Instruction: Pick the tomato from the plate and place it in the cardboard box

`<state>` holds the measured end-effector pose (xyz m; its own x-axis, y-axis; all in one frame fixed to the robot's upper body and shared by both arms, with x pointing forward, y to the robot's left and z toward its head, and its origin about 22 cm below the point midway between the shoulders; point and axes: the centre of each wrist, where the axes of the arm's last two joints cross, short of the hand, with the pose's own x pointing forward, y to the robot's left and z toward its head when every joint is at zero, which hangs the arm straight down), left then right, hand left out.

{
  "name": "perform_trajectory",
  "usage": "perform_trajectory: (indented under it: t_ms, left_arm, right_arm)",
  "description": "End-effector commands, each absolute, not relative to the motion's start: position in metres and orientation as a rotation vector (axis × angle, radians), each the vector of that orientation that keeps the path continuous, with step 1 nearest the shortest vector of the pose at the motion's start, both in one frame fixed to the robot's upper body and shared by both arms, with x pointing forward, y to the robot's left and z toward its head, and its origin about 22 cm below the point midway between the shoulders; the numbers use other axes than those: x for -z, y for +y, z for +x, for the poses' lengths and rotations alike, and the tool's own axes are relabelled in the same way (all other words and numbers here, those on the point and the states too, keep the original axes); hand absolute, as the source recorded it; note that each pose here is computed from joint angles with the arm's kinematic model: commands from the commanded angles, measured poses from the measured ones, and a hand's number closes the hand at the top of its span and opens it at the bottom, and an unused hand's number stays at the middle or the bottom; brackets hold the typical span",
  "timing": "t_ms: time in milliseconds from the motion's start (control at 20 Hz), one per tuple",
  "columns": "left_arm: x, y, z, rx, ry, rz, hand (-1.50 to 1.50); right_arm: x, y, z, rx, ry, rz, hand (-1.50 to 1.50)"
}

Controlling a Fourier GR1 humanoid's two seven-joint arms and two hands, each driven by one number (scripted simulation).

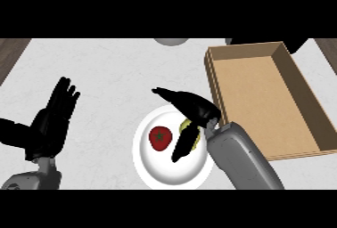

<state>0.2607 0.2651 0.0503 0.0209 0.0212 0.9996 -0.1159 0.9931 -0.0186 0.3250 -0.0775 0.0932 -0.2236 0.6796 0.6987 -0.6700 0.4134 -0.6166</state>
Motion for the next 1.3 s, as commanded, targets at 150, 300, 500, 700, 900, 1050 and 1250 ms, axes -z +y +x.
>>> perform_trajectory:
  t_ms: [150, 300, 500, 700, 900, 1050, 1250]
  left_arm:
    - [-0.049, 0.259, 0.263, -0.105, -1.539, 0.047, 0.0]
    - [-0.054, 0.26, 0.265, -0.104, -1.531, 0.067, 0.0]
    - [-0.053, 0.271, 0.26, -0.108, -1.552, 0.074, 0.0]
    - [-0.044, 0.247, 0.257, -0.098, -1.54, 0.054, 0.0]
    - [-0.058, 0.259, 0.263, -0.119, -1.535, 0.073, 0.0]
    - [-0.054, 0.27, 0.261, -0.097, -1.554, 0.064, 0.0]
    - [-0.061, 0.269, 0.26, -0.106, -1.543, 0.068, 0.0]
  right_arm:
    - [-0.074, -0.065, 0.318, -1.261, -1.274, -0.06, -1.5]
    - [-0.058, -0.079, 0.325, -1.282, -1.271, -0.042, -1.5]
    - [-0.057, -0.068, 0.321, -1.263, -1.266, -0.025, -1.5]
    - [-0.053, -0.053, 0.323, -1.276, -1.253, -0.026, -1.5]
    - [-0.044, -0.049, 0.298, -1.297, -1.225, -0.032, -1.5]
    - [-0.042, -0.064, 0.31, -1.293, -1.24, -0.011, -1.5]
    - [-0.028, -0.06, 0.294, -1.31, -1.226, -0.015, -1.5]
